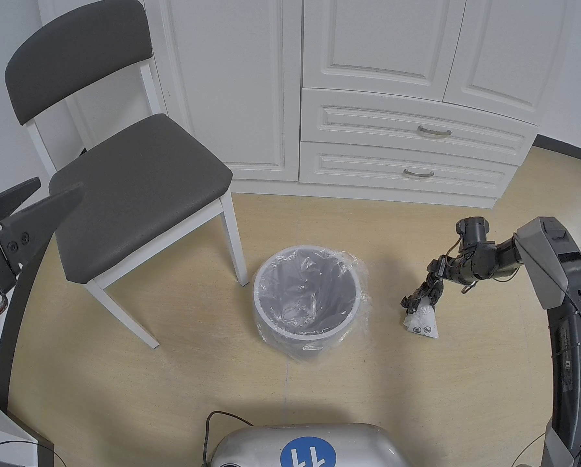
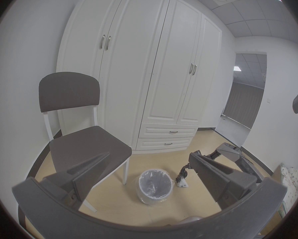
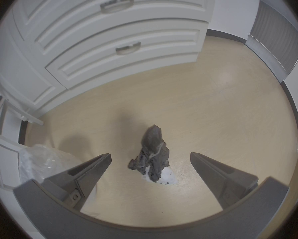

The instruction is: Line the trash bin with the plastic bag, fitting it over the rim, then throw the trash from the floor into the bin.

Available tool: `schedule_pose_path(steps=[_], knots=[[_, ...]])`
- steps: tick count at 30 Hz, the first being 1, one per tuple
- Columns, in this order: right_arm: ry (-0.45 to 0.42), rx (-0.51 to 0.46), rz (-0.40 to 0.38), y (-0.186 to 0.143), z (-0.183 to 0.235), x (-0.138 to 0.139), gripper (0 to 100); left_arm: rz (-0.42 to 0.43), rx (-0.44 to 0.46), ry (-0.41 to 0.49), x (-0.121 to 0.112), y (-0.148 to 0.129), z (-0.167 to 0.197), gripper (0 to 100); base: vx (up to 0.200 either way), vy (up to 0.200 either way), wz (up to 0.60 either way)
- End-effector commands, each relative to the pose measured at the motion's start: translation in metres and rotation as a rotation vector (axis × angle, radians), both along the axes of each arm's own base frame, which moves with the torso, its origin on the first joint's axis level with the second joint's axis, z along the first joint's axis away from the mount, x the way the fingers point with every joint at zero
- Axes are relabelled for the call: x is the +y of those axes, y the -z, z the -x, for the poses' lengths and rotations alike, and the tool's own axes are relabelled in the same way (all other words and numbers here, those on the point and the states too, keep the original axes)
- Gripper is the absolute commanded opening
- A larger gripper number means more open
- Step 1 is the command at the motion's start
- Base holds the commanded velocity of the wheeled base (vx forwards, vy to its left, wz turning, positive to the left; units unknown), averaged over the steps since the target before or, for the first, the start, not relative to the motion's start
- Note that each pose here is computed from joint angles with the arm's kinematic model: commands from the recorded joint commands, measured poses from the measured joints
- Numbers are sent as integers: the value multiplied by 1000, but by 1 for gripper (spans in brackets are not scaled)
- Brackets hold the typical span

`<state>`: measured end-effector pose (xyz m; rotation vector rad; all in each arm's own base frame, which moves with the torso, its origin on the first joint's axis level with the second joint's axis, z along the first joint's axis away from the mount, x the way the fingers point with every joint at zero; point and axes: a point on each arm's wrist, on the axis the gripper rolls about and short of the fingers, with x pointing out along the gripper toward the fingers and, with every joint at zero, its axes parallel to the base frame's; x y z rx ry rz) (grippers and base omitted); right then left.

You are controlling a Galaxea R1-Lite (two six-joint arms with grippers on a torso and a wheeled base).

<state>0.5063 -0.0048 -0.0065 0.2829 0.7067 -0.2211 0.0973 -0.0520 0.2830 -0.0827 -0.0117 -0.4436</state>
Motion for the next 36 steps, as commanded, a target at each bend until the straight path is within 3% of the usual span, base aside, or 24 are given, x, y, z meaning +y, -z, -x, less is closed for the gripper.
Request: schedule_pose_path(steps=[1, 10, 11, 26, 36], knots=[[21, 62, 10, 53, -9, -6, 100, -7, 12, 2, -2, 2, -3, 100, 0, 0, 0], [73, 45, 69, 90, -24, -1, 100, -23, 27, 7, -4, 6, -7, 100, 0, 0, 0], [102, 69, 93, 112, -22, -1, 100, -40, 15, 8, -5, 5, -7, 100, 0, 0, 0], [110, -37, 66, 126, -26, 9, 100, -99, 52, 34, -15, 14, -18, 100, 0, 0, 0], [95, -102, 70, 128, -29, 10, 100, -100, -3, 34, -8, 8, -6, 100, 0, 0, 0]])
